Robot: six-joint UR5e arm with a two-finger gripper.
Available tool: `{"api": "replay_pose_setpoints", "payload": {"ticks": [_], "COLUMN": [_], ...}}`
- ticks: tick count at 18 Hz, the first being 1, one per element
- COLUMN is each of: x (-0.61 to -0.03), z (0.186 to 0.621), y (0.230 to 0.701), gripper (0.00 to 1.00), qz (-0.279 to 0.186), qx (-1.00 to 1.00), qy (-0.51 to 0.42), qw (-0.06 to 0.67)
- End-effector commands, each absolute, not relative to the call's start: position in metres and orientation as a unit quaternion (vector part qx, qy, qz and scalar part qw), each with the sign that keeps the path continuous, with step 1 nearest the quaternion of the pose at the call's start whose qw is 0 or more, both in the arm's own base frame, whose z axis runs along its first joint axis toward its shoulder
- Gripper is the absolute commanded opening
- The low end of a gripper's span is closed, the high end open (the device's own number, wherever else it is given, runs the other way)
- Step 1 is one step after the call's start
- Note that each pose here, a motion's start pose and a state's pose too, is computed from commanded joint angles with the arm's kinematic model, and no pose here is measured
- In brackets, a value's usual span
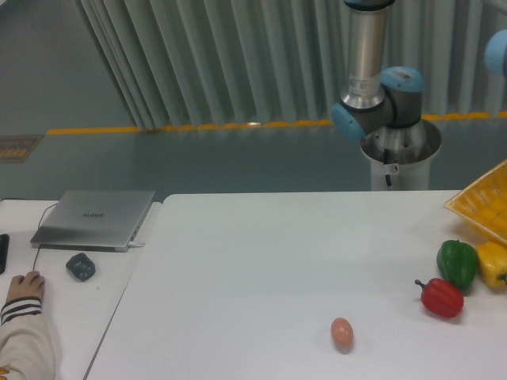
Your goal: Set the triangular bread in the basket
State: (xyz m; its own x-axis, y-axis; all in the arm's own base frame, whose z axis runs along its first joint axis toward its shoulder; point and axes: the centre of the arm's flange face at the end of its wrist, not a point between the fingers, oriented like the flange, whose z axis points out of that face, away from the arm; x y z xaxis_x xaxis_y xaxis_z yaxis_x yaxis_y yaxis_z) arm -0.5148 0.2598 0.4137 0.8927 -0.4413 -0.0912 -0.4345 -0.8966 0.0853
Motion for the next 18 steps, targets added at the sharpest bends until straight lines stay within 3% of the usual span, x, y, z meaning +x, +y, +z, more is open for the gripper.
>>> {"api": "replay_pose_setpoints", "payload": {"ticks": [2,3,4,7,15,18], "x": [-0.518,-0.518,-0.517,-0.514,-0.507,-0.504], "z": [0.413,0.411,0.409,0.405,0.394,0.393], "y": [0.254,0.253,0.253,0.254,0.262,0.281], "gripper": [0.19,0.30,0.43,1.00,1.00,1.00], "qz": [-0.053,-0.051,-0.049,-0.047,-0.039,-0.039], "qx": [0.972,0.972,0.972,0.971,0.969,0.964], "qy": [-0.226,-0.228,-0.230,-0.233,-0.243,-0.261], "qw": [0.030,0.027,0.025,0.025,0.023,-0.020]}}
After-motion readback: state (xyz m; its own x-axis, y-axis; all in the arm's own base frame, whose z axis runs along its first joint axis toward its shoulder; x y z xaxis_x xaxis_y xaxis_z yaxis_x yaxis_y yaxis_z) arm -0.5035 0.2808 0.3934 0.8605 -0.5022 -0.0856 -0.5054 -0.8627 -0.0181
